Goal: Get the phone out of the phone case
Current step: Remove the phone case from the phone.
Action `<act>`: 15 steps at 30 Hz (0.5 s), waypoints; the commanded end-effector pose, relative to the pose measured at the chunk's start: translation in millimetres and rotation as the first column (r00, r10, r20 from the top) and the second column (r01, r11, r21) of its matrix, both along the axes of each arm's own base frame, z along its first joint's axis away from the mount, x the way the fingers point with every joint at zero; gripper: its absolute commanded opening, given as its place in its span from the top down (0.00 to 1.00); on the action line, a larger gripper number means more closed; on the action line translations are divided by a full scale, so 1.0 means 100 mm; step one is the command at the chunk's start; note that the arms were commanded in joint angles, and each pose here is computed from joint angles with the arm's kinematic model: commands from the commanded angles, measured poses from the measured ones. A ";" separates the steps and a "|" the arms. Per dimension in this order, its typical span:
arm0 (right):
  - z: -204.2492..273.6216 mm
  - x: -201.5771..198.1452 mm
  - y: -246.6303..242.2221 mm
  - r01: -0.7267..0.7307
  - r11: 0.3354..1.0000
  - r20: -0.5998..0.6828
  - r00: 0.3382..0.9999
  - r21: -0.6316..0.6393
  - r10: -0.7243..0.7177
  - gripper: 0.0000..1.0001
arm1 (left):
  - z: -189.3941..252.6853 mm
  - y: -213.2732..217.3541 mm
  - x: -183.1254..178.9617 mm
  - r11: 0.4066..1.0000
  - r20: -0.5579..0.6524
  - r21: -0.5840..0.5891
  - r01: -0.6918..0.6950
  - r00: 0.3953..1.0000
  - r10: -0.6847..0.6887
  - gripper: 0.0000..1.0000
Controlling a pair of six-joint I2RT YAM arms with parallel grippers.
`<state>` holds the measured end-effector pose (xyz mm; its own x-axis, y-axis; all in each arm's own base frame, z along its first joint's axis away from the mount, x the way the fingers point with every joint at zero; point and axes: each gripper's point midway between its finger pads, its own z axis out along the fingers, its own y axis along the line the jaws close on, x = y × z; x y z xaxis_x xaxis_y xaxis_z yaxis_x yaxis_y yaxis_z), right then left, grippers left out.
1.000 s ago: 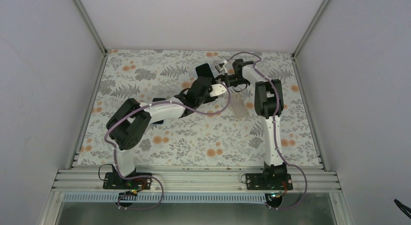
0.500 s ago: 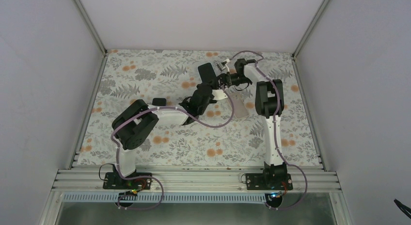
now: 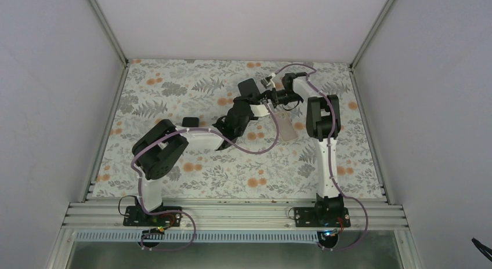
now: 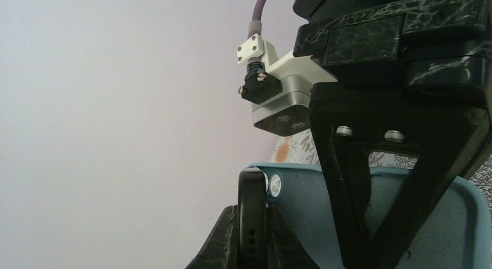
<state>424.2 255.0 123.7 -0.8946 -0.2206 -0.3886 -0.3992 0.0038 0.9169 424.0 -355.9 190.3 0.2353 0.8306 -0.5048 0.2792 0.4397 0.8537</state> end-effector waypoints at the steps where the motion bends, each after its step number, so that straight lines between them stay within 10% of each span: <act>1: 0.51 0.02 0.03 0.033 0.963 0.022 0.999 0.267 -0.040 0.96 | 0.08 0.16 0.03 0.999 -0.016 -0.035 -0.038 0.999 0.037 0.98; 15: 0.01 0.29 -0.34 0.095 0.992 0.000 0.995 0.078 -0.095 0.96 | 0.33 0.33 -0.58 0.996 -0.166 0.038 0.075 0.984 -0.068 0.98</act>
